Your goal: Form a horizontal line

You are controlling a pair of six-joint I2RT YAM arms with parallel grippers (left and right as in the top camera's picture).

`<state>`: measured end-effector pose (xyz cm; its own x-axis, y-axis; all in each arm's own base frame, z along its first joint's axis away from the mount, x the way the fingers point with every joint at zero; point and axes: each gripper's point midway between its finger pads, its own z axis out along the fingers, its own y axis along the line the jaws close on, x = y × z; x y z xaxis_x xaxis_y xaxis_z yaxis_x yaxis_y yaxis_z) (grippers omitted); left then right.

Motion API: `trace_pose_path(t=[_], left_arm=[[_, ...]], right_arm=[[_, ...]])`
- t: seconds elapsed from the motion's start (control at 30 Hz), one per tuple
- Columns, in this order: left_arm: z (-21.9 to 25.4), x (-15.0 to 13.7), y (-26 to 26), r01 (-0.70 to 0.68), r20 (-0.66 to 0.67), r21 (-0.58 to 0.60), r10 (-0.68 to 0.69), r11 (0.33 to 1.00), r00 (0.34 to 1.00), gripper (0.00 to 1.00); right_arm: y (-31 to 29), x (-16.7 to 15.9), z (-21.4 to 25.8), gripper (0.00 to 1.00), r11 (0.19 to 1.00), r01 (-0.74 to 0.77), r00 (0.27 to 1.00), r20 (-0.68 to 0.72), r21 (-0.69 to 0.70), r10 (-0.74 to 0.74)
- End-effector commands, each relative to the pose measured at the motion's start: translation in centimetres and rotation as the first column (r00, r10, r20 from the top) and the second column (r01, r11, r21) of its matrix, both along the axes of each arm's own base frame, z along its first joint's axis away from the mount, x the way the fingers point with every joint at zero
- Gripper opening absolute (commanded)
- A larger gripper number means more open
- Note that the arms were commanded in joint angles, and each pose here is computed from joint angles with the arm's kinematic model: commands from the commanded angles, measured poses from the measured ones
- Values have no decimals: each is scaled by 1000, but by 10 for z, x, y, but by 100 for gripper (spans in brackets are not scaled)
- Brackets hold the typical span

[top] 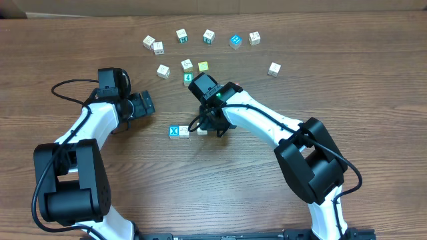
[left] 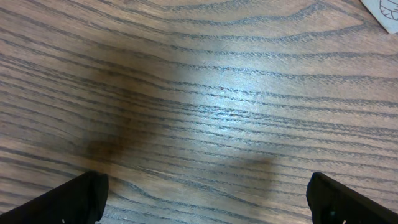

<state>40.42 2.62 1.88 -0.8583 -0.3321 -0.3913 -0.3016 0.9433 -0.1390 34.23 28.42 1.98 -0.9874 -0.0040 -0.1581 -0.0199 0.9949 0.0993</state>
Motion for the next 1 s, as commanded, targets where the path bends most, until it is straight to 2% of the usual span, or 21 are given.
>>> trace_pose_path(t=[0.0,0.7,0.97], left_arm=[[-6,-3,-2,-6,-17,-12,5,1000,1000,99],[-6,-3,-2,-6,-17,-12,5,1000,1000,100],[-6,-3,-2,-6,-17,-12,5,1000,1000,99]], right_arm=[[0,0,5,5,1000,0,1000,18,-3,0],[2,2,5,5,1000,-1,1000,26,6,1],[16,0,7,4,997,-16,1000,4,78,16]])
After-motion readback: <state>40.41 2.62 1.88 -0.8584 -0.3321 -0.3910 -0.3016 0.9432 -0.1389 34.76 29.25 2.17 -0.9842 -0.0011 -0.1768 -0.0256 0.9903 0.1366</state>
